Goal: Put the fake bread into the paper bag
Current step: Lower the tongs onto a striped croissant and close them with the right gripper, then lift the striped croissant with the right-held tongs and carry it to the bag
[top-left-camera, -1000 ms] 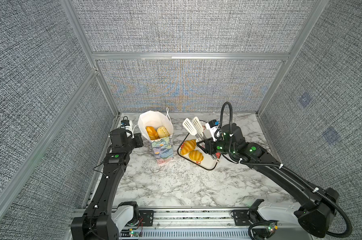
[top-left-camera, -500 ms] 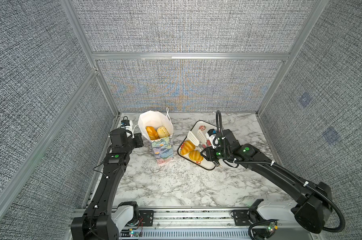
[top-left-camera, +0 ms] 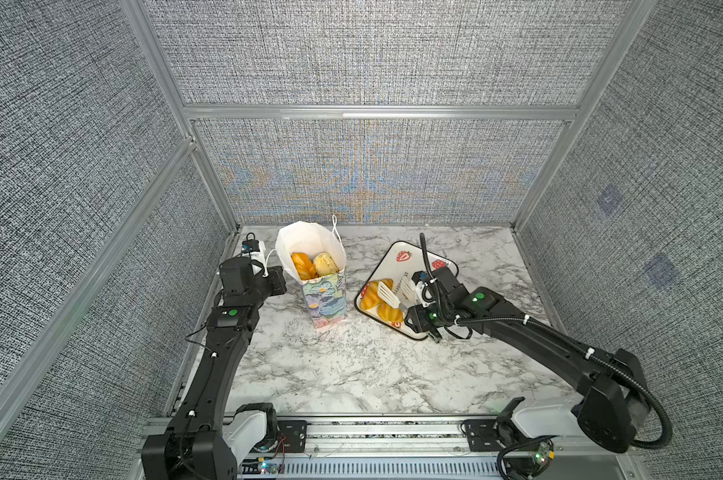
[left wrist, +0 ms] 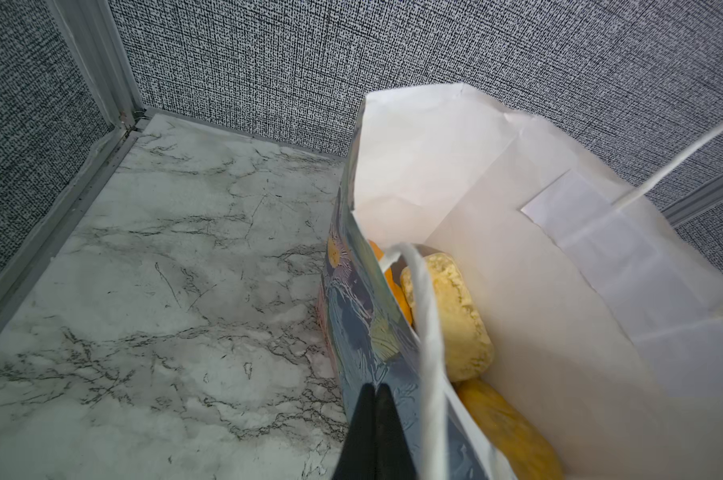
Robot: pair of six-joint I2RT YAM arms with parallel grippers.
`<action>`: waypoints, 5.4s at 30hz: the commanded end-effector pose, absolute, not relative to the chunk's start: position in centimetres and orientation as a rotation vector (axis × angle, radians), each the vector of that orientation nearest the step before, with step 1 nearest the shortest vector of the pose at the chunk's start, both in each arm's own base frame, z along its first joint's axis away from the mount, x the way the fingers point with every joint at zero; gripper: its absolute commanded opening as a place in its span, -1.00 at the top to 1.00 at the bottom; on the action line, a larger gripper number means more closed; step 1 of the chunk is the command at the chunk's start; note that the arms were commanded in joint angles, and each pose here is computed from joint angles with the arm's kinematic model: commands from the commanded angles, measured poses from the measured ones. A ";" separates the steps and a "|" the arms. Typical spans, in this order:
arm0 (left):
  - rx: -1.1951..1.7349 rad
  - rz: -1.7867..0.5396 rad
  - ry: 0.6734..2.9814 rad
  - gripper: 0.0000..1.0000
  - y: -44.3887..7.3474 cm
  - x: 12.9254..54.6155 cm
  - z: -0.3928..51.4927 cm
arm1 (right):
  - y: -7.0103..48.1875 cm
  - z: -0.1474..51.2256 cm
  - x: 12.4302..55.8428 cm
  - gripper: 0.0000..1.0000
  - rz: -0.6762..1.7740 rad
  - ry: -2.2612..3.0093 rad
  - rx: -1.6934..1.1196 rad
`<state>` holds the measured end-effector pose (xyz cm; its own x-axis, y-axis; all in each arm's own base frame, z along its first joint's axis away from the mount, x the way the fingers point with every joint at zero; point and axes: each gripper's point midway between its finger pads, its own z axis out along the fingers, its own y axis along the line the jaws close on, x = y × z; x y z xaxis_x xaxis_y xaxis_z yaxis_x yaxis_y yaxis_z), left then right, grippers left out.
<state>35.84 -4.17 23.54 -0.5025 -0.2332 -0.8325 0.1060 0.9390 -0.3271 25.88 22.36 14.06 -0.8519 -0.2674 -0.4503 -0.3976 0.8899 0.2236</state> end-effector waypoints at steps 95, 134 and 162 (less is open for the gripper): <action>-0.085 -0.417 2.059 1.00 -4.0 36.0 23.3 | 18.3 20.4 31.2 0.36 0.053 2.361 -0.203; -0.083 -0.419 2.052 1.00 -3.9 35.9 23.4 | 31.4 33.5 28.9 0.36 0.351 1.843 -0.413; -0.084 -0.419 2.047 1.00 -3.8 35.9 23.6 | 41.4 30.5 28.5 0.35 0.326 1.870 -0.642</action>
<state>35.85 -3.60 23.20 -0.5056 -0.2424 -0.8280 0.0933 0.9387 -0.3318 28.37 41.01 30.16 -0.2775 -0.2784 -0.9195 -0.5695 0.8185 -0.0760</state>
